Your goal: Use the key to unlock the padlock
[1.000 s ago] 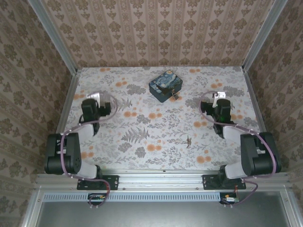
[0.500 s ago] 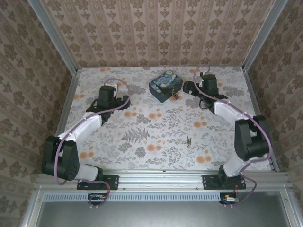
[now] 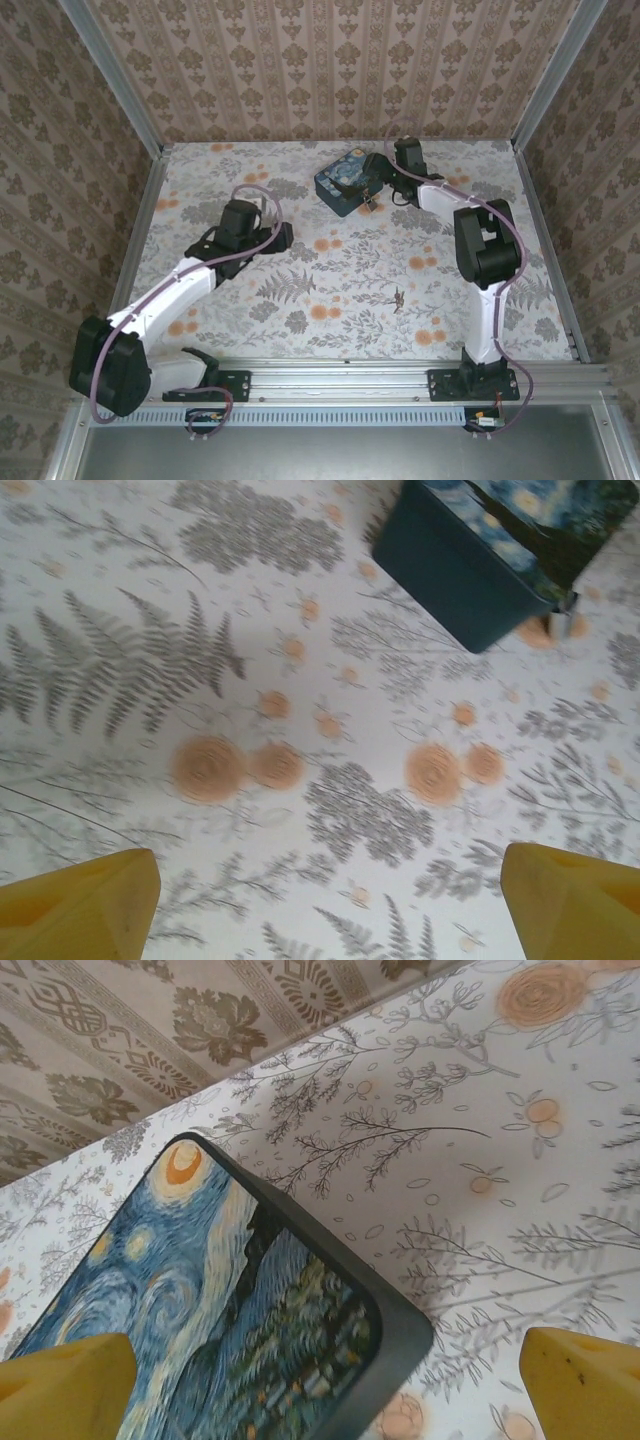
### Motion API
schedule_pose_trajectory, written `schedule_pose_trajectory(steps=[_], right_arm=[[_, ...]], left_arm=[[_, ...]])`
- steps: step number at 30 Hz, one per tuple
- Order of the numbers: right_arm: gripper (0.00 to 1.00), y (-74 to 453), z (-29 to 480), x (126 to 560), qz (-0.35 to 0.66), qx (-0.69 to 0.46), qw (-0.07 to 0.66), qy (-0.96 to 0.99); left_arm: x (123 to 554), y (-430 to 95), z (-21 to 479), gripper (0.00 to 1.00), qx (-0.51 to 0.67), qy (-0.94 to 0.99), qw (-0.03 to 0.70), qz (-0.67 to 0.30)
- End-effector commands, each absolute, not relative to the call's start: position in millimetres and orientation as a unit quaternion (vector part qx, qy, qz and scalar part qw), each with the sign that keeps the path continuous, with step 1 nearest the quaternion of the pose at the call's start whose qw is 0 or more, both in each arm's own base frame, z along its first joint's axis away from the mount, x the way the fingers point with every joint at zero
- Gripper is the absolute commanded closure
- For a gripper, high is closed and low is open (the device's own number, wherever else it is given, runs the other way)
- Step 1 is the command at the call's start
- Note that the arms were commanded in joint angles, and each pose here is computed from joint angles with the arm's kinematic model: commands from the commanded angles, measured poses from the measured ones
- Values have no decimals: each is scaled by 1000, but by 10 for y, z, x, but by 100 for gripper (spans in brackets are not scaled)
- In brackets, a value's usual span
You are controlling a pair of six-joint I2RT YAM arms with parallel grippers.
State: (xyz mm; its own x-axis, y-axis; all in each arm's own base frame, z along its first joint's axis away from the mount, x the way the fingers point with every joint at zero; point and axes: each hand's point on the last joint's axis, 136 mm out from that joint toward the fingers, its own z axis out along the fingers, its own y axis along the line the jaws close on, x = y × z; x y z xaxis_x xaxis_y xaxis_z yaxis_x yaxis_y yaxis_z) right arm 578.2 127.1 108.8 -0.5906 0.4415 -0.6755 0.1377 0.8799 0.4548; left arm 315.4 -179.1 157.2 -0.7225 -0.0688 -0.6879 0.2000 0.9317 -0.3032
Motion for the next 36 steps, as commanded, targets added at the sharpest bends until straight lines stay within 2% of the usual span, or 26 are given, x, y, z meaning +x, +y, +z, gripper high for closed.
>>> schedule_pose_trajectory(steps=[1, 6, 10, 17, 21, 25, 31, 36], right_arm=[[0, 1284, 1024, 5943, 186, 178, 425, 868], [2, 1403, 964, 6093, 208, 153, 426, 867], [7, 1676, 957, 6159, 263, 97, 420, 863], [14, 1894, 939, 6080, 297, 26, 405, 864], [23, 2103, 965, 5884, 337, -39, 382, 860], [28, 2339, 1042, 5594, 369, -108, 374, 844], [30, 2670, 999, 5105, 369, -198, 334, 844], [34, 2883, 966, 4783, 372, -236, 304, 845]], left_arm=[[3007, -1959, 1578, 10, 25, 912, 352, -212], [2896, -2092, 1564, 11, 38, 912, 339, -228], [2866, -1978, 1551, 10, 25, 913, 348, -211], [2847, -1842, 1645, 9, 32, 911, 367, -188], [2859, -1740, 1634, 9, 27, 912, 371, -176], [2912, -1614, 1605, 8, 15, 915, 369, -161], [3032, -1461, 1510, 8, -4, 926, 358, -123], [3389, -1389, 1534, 7, -32, 925, 361, -114]])
